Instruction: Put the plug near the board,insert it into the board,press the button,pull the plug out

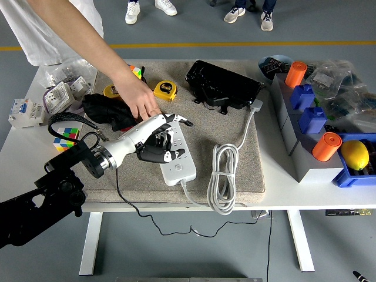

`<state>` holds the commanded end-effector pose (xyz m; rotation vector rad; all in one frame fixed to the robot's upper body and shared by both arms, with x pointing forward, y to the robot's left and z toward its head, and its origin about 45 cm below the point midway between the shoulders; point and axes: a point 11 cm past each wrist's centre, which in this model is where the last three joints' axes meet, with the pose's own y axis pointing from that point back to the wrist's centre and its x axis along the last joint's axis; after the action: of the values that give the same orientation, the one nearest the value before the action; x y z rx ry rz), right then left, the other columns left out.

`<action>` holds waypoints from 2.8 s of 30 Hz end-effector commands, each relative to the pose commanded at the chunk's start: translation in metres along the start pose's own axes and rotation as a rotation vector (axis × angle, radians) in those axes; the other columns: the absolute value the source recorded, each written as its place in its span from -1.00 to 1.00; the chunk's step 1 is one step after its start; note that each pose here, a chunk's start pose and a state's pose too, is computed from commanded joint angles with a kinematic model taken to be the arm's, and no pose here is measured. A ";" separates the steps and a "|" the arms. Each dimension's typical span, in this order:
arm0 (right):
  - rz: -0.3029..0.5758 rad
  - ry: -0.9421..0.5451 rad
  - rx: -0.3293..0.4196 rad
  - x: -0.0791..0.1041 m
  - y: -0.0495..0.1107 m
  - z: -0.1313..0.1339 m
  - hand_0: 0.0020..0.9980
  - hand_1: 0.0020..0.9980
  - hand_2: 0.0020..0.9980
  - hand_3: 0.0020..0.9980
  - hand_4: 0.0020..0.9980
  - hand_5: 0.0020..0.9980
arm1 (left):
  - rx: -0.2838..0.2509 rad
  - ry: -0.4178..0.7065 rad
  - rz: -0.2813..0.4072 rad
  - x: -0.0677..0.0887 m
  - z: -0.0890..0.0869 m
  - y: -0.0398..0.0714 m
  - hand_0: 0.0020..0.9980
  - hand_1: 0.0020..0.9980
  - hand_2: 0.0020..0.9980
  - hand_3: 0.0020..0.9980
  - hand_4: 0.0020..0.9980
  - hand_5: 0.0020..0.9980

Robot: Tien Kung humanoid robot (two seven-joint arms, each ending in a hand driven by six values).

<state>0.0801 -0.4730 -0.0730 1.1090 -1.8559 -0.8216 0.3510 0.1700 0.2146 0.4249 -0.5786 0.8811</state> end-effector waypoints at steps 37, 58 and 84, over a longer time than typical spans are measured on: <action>-0.002 0.013 0.002 0.002 0.000 -0.001 0.23 0.26 0.30 0.11 1.00 -0.07 | 0.164 -0.399 0.097 0.016 -0.067 -0.008 0.29 0.34 0.38 0.35 1.00 -0.34; -0.001 0.004 0.003 0.001 0.000 0.000 0.23 0.26 0.30 0.11 1.00 -0.07 | 0.270 -0.426 0.081 0.012 -0.085 -0.016 -0.08 0.14 0.17 0.24 1.00 -0.34; -0.001 0.002 0.007 0.000 0.000 -0.003 0.23 0.26 0.30 0.11 1.00 -0.07 | 0.280 -0.442 0.079 0.001 -0.089 -0.023 -0.48 -0.26 -0.21 0.03 0.48 -0.76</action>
<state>0.0825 -0.4735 -0.0718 1.1150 -1.8587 -0.8147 0.3963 0.2077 0.1444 0.8681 -0.8850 0.9535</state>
